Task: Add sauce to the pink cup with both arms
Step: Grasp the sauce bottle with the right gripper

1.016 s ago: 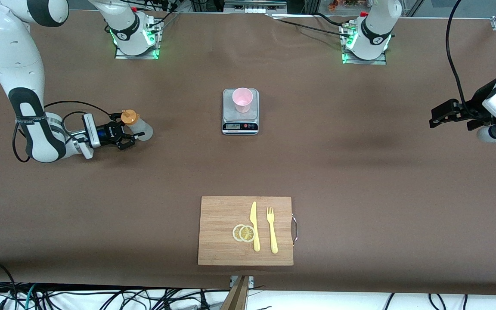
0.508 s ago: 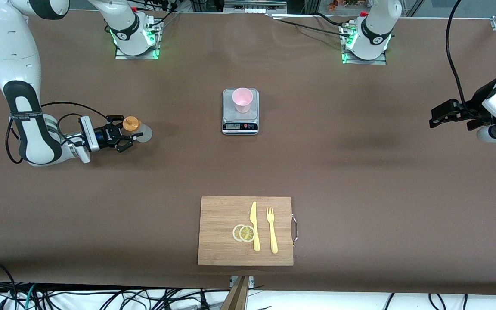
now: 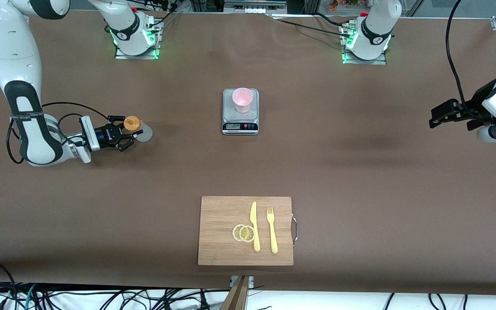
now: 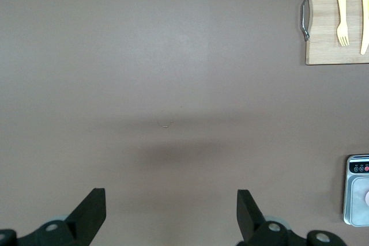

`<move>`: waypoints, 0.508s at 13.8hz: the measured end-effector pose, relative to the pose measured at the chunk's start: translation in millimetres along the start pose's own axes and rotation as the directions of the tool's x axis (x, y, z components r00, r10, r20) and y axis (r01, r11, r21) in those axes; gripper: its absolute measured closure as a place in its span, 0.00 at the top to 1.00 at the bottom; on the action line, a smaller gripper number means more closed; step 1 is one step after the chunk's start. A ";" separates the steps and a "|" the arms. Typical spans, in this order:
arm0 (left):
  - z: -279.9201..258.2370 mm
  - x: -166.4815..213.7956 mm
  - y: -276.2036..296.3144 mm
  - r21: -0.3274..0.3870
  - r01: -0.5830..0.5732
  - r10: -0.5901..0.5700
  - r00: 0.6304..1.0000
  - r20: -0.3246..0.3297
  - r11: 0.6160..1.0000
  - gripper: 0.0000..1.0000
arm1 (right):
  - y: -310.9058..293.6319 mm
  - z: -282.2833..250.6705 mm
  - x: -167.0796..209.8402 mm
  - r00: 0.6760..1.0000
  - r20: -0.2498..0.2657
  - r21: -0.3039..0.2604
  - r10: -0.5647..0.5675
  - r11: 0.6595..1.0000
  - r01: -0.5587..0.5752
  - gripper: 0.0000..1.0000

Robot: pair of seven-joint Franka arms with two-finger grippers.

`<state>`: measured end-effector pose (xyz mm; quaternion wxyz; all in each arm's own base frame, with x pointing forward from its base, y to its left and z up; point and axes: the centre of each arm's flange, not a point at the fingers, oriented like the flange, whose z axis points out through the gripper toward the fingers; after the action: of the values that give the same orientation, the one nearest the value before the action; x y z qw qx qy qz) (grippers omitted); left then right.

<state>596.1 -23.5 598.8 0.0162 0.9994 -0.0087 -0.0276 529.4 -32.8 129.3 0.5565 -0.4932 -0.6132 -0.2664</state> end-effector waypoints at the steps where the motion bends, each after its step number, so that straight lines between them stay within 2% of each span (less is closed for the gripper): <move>1: 0.0 0.0 0.0 0.000 0.000 0.000 1.000 0.000 1.000 1.00 | 0.0 0.0 0.0 1.000 0.000 0.000 0.000 1.000 0.000 0.37; 5: 0.0 0.0 0.0 0.000 0.000 0.000 1.000 0.000 1.000 1.00 | 3.3 0.9 4.7 1.000 0.022 0.008 0.019 1.000 -0.019 0.37; 7: 0.0 0.0 0.0 0.000 0.000 0.000 1.000 0.000 1.000 1.00 | 8.7 -4.8 21.8 0.993 0.104 0.016 0.050 0.999 -0.052 0.37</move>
<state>596.1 -23.5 598.8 0.0162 0.9994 -0.0087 -0.0276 541.6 -27.0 149.2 0.5354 -0.5165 -0.6309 -0.2205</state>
